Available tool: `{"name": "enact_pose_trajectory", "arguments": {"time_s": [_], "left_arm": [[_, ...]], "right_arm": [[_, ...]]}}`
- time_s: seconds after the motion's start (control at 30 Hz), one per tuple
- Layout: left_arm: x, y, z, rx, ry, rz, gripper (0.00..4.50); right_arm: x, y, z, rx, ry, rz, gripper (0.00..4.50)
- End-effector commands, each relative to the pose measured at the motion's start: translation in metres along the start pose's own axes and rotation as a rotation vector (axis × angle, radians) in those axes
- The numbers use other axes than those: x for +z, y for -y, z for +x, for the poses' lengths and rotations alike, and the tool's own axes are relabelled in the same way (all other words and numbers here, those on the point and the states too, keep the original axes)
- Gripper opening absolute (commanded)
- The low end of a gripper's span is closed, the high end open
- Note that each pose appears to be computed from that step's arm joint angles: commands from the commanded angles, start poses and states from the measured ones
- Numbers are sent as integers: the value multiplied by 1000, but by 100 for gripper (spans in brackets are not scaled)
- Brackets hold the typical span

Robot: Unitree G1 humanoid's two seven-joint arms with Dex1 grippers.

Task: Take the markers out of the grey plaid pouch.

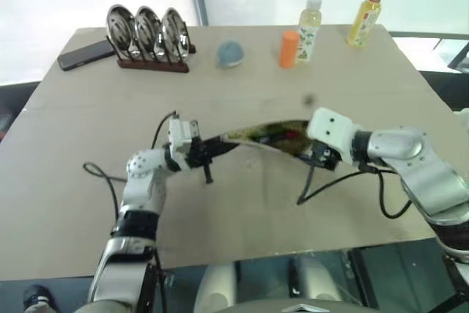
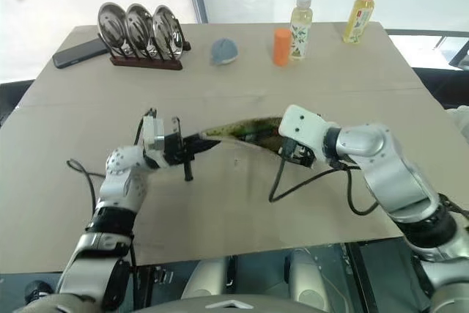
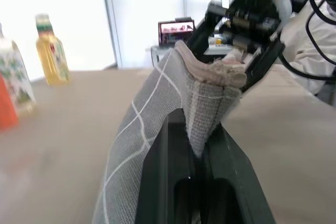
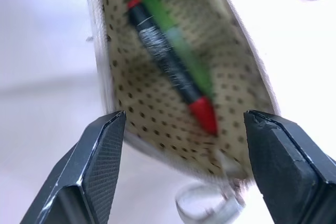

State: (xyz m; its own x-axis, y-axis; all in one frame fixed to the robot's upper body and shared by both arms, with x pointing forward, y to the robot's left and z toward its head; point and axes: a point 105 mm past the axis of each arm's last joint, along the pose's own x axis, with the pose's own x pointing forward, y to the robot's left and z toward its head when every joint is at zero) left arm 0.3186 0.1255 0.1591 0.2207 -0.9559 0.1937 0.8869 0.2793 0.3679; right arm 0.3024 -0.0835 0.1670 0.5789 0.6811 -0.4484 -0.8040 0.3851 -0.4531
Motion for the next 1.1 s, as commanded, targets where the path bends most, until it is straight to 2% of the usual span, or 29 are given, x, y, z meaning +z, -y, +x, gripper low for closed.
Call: {"name": "enact_pose_trajectory", "arguments": {"time_s": [0.03, 0.2, 0.3, 0.4, 0.47, 0.53, 0.67, 0.8, 1.1], "left_arm": [[18, -9, 12, -30, 30, 143, 0], [41, -11, 42, -60, 73, 163, 0], [51, -5, 54, -81, 89, 32, 0], [57, 10, 57, -152, 83, -142, 0], [57, 17, 55, -177, 72, -296, 0], [56, 21, 54, -188, 64, -399, 0], [52, 26, 56, -178, 75, -586, 0], [43, 31, 57, -142, 70, -681, 0], [27, 45, 40, -117, 16, -735, 0]], "right_arm": [[15, 19, -3, -83, 63, 18, 367], [28, 34, -3, -126, 158, 206, 367], [32, 38, -5, -136, 186, 280, 289], [35, 39, -13, -122, 209, 349, 289], [31, 38, -21, -126, 169, 292, 289], [26, 34, -23, -129, 94, 142, 289], [7, 0, -15, -18, -71, -159, 289], [1, -24, 7, 51, -92, -238, 289], [-19, -27, 26, 37, -158, -291, 289]]}}
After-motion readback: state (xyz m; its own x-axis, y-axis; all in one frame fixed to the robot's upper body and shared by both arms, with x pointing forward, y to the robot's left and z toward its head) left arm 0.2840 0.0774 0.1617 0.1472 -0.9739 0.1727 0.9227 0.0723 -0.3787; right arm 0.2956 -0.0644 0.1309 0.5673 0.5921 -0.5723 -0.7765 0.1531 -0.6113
